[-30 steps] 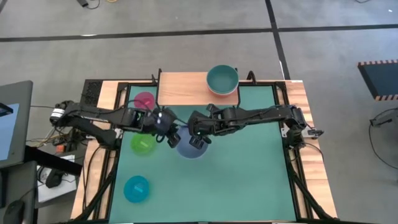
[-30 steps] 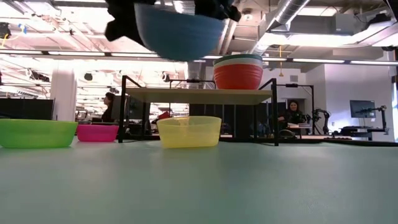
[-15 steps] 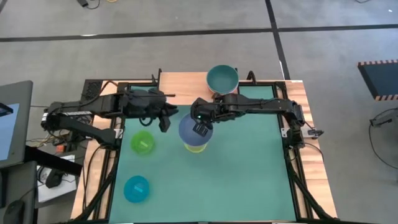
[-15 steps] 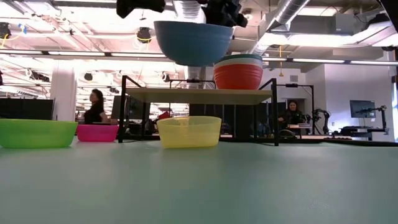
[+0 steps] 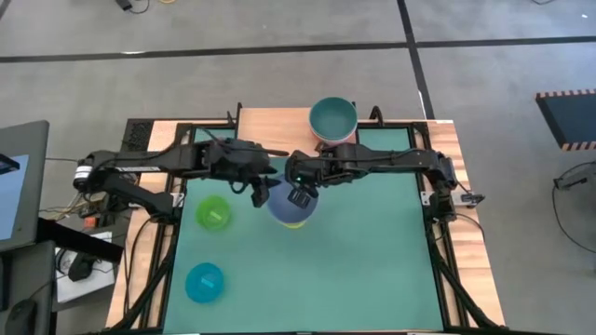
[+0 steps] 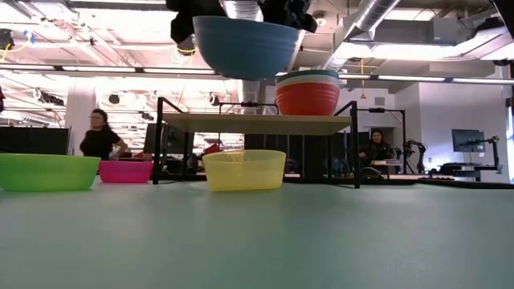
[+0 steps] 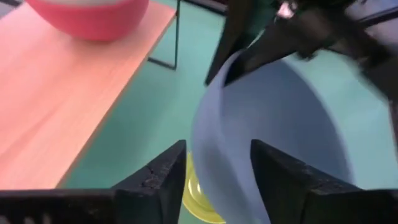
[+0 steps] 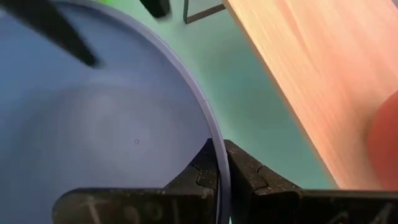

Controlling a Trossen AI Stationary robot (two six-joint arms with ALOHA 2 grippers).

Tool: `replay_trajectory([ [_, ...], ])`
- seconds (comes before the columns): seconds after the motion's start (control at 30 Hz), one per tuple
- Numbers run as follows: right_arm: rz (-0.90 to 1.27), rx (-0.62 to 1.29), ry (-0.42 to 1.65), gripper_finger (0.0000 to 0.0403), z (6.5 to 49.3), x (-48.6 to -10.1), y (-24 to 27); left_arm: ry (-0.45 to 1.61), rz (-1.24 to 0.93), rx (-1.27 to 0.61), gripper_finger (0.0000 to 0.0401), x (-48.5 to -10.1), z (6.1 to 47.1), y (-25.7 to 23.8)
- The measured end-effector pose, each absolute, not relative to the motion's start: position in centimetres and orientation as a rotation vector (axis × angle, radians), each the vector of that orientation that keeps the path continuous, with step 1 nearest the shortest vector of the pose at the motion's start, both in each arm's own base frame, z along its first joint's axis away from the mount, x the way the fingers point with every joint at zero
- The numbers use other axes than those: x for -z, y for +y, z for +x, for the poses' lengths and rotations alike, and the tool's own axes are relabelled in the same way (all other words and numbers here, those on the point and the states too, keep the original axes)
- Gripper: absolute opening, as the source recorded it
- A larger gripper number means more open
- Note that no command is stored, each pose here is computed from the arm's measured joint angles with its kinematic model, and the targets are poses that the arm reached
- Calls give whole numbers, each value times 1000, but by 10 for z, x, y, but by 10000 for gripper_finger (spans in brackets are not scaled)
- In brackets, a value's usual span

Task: Place and stack bowls onto a shelf
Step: Stack the light blue bowl on the green bowl on the shelf

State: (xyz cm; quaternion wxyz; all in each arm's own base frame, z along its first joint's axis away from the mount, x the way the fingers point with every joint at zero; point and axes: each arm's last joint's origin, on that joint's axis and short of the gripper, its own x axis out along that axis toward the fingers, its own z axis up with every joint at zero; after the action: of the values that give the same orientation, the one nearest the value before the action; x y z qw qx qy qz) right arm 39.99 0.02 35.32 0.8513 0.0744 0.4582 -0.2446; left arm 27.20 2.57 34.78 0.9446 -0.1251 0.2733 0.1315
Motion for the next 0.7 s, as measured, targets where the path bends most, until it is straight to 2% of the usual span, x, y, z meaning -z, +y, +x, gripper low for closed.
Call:
replay_trajectory([
  [0.1,142,504,964,38,398,-356,4,574,-266,-263,116,-342,278,26],
  [0.23,142,499,962,38,393,-364,7,579,-269,-255,29,-341,280,26],
  [0.27,147,497,948,40,392,-368,7,576,-267,-268,17,-341,279,27],
  [0.4,183,512,895,57,386,-390,6,536,-270,-295,3,-344,279,37],
  [0.53,193,604,825,86,368,-423,5,408,-245,-330,0,-356,282,54],
  [0.7,280,702,655,124,310,-470,5,207,-203,-414,0,-366,291,89],
])
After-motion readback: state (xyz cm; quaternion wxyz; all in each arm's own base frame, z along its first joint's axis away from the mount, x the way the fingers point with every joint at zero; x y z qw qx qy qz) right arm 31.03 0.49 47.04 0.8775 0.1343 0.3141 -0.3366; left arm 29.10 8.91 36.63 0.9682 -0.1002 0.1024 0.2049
